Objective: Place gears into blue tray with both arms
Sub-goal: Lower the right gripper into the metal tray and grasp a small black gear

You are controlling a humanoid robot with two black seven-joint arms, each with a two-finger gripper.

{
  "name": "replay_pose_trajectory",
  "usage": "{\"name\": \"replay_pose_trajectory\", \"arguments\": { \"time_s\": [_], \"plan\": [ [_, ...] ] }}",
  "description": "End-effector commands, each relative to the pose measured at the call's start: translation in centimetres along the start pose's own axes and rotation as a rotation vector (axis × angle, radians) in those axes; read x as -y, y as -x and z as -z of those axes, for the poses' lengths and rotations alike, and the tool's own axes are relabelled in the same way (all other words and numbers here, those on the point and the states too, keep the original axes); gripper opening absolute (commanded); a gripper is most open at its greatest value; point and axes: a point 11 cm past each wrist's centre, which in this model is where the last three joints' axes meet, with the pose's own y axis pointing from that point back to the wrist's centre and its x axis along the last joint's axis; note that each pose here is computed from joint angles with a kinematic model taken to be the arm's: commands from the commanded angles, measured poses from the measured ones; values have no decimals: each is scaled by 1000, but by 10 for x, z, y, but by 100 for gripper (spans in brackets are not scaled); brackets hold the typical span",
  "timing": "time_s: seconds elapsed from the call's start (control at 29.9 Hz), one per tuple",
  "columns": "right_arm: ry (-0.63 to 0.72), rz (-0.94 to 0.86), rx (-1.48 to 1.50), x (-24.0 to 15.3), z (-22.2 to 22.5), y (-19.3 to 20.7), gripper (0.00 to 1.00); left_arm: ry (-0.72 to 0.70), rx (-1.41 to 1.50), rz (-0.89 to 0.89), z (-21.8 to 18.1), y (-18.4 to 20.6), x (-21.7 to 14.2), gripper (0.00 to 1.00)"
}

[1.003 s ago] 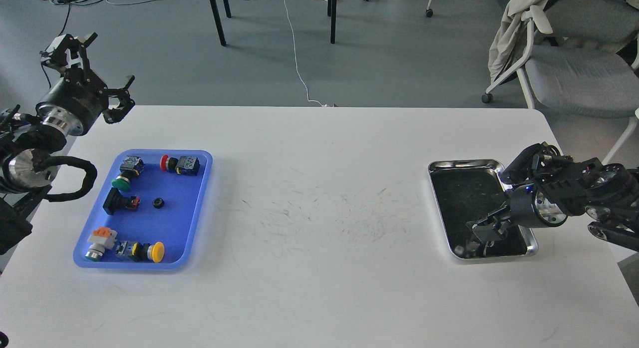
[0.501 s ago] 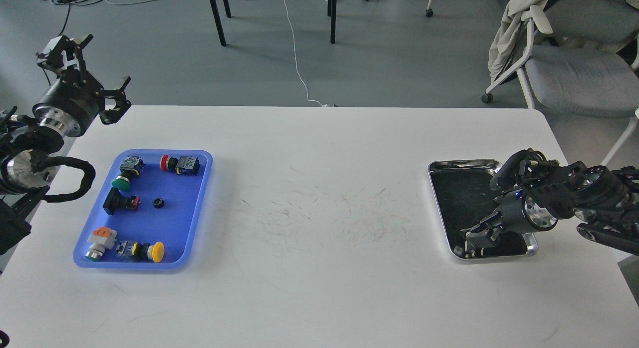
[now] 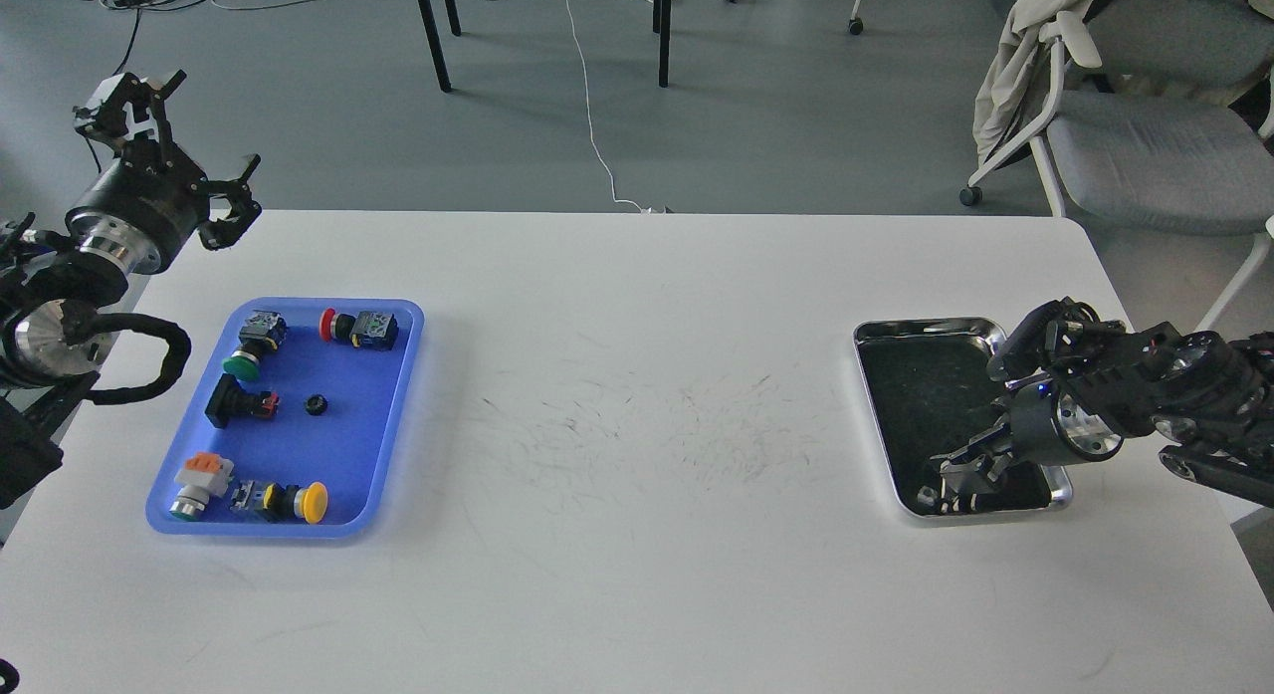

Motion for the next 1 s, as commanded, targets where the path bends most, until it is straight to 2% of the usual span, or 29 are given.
{"name": "replay_pose_trajectory", "arguments": {
  "time_s": [0.0, 0.17, 0.5, 0.6, 0.8, 0.97],
  "plan": [
    [-6, 2, -2, 2, 2, 0, 68, 0, 2, 1, -1, 0, 0, 99],
    [-21, 5, -1, 3, 3, 1, 55, -3, 7, -2, 0, -2, -1, 99],
    [-34, 19, -3, 4, 6, 0, 45, -5, 12, -6, -1, -3, -1, 99],
    [-33, 20, 0, 5, 5, 0, 44, -8, 15, -8, 0, -3, -2, 99],
    [-30, 19, 0, 4, 4, 0, 35, -8, 16, -9, -1, -4, -2, 99],
    [-33, 19, 0, 4, 4, 0, 32, -9, 16, -11, 0, -5, -3, 99]
  ]
}}
